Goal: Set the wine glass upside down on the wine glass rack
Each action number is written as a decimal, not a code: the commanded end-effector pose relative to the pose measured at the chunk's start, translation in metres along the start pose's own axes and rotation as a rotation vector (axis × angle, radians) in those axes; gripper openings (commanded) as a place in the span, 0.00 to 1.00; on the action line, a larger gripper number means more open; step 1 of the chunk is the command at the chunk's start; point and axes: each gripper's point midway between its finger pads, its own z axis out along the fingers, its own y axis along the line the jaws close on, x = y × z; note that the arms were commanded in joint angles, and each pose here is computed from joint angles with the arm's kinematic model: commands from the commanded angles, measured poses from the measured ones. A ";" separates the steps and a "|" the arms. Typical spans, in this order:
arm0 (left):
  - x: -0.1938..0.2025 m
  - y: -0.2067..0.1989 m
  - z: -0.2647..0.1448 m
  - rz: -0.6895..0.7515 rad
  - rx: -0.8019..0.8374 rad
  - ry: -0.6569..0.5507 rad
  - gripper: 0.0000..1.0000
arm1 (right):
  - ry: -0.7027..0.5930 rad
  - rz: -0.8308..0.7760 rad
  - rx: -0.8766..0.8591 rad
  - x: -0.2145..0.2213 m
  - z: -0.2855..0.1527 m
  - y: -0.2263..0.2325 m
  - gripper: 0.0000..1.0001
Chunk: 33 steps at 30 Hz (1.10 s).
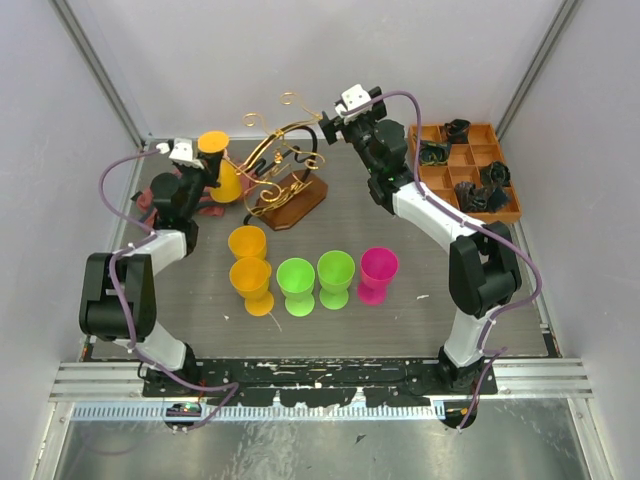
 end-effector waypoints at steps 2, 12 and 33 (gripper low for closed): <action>-0.030 0.036 -0.018 0.066 -0.203 -0.102 0.00 | -0.064 -0.012 0.032 -0.022 0.004 -0.012 1.00; -0.035 0.042 -0.032 0.086 -0.256 -0.104 0.04 | -0.053 -0.011 0.010 -0.018 0.003 -0.007 1.00; -0.041 0.051 -0.044 0.082 -0.322 -0.144 0.10 | -0.040 -0.023 0.003 -0.014 -0.001 -0.007 1.00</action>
